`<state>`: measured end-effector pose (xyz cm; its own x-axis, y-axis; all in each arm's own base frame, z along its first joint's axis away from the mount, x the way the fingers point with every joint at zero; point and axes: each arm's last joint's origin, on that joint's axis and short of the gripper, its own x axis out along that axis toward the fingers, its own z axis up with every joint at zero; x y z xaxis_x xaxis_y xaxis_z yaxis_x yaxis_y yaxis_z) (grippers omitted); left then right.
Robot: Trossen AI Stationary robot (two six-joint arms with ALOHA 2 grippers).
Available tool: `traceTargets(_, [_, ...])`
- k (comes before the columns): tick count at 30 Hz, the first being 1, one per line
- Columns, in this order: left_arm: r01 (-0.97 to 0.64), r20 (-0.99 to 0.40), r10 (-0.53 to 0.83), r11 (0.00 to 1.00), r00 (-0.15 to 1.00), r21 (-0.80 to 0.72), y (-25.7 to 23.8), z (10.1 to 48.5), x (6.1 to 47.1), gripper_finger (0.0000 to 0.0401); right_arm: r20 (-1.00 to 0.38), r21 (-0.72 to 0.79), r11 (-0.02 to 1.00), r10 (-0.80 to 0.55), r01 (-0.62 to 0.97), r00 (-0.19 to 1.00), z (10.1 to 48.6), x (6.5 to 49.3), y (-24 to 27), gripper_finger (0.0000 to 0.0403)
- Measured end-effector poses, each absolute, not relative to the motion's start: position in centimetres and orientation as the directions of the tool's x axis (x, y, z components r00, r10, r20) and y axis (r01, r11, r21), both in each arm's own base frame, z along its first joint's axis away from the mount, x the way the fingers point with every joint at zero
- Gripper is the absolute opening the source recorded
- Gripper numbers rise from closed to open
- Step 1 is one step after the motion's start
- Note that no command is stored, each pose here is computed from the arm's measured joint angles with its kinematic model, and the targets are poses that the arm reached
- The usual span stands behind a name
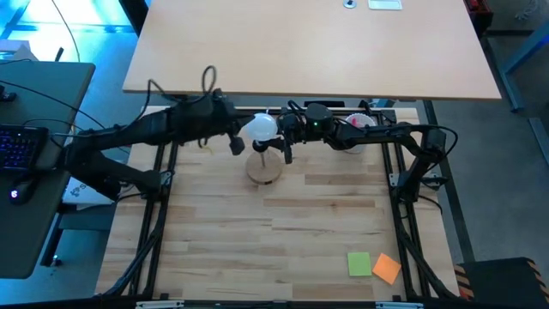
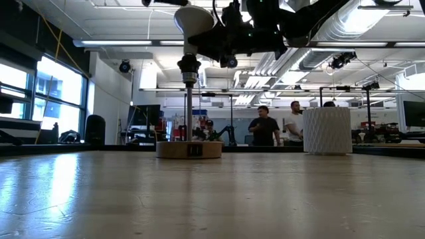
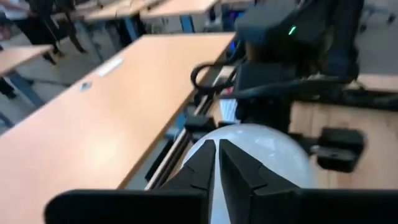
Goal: Screw lightbulb
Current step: Insert the lightbulb into the brown lamp
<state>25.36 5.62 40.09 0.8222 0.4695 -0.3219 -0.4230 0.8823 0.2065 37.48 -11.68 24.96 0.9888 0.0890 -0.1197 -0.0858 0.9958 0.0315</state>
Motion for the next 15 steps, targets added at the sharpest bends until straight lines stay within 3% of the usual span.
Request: traceTargets(15, [-0.446, -0.484, 0.457, 0.883, 0.746, 0.146, 6.3, 37.9, 25.8, 0.0003, -0.128, 0.043, 0.996, 0.082, -0.078, 0.988, 24.8, 37.6, -11.3, 0.0159])
